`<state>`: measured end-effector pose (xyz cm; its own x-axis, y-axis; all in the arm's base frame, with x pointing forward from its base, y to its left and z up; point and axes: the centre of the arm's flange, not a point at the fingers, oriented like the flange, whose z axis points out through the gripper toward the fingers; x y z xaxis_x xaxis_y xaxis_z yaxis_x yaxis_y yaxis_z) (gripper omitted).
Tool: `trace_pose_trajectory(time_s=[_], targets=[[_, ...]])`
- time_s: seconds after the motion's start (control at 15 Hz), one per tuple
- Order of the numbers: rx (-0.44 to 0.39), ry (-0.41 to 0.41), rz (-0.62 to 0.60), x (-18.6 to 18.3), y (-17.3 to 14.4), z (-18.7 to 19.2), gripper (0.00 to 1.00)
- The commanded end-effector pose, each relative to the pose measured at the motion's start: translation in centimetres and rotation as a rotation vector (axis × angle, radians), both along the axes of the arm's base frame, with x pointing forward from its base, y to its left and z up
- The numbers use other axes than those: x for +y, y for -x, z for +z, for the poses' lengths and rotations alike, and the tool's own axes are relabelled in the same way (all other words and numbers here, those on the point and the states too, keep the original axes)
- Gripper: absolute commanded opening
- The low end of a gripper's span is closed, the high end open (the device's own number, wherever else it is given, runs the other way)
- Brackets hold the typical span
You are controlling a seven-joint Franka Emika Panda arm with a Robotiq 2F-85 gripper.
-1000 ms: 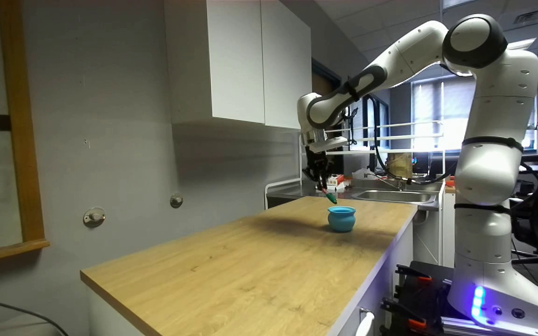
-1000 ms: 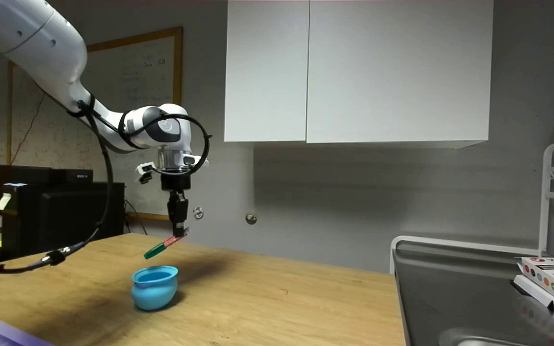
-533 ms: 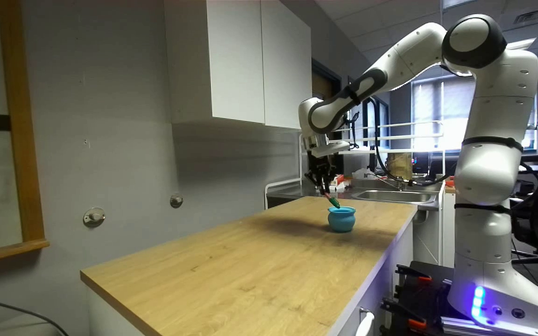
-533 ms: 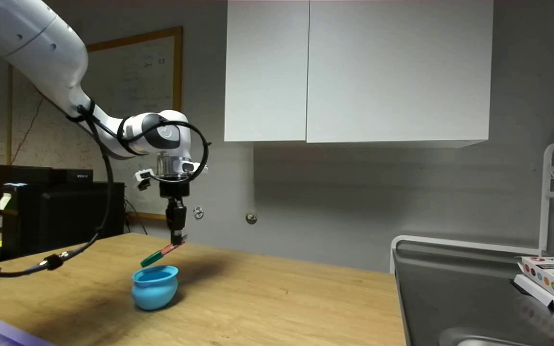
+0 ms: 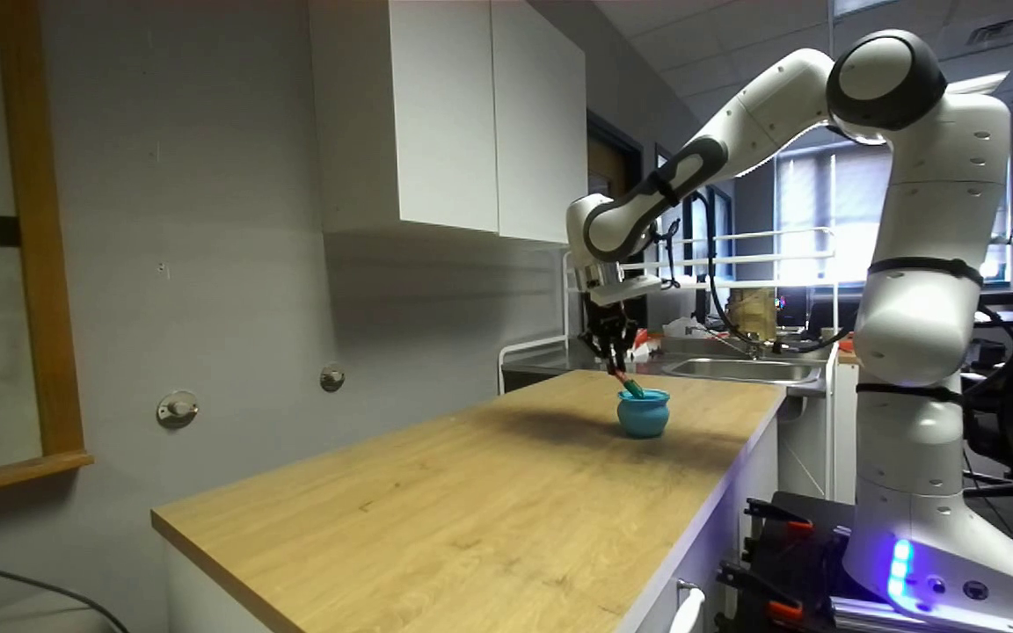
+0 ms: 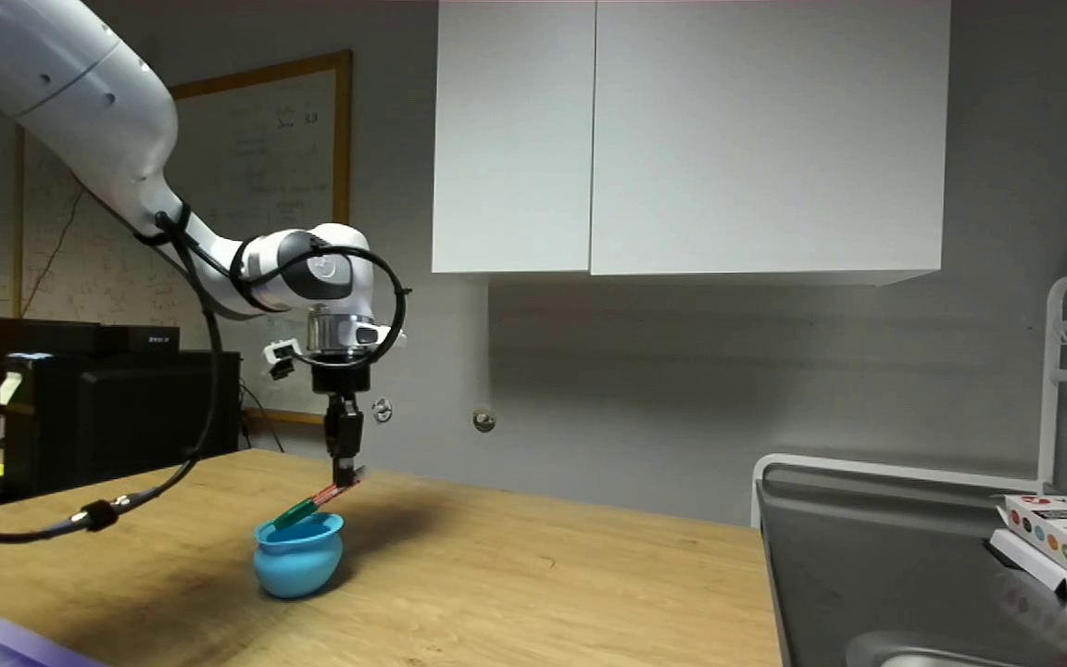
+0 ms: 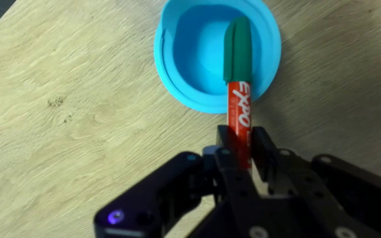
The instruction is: Put the pen into the blue object.
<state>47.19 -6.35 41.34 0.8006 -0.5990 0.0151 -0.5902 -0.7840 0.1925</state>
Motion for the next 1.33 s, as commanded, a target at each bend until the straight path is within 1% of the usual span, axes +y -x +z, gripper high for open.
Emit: trace_pose_trajectory(time_s=[0.0,1.07,1.13,1.2,1.27], targets=[[-0.001,0.010,-0.020,-0.2,0.1,-1.2,0.05],[-0.042,0.017,-0.089,-1.6,0.9,-3.2,0.06],[-0.044,0.015,-0.092,-1.6,1.0,-3.2,0.45],[-0.046,0.016,-0.095,-1.7,1.0,-3.3,0.46],[-0.048,0.017,-0.099,-1.7,1.0,-3.3,0.51]])
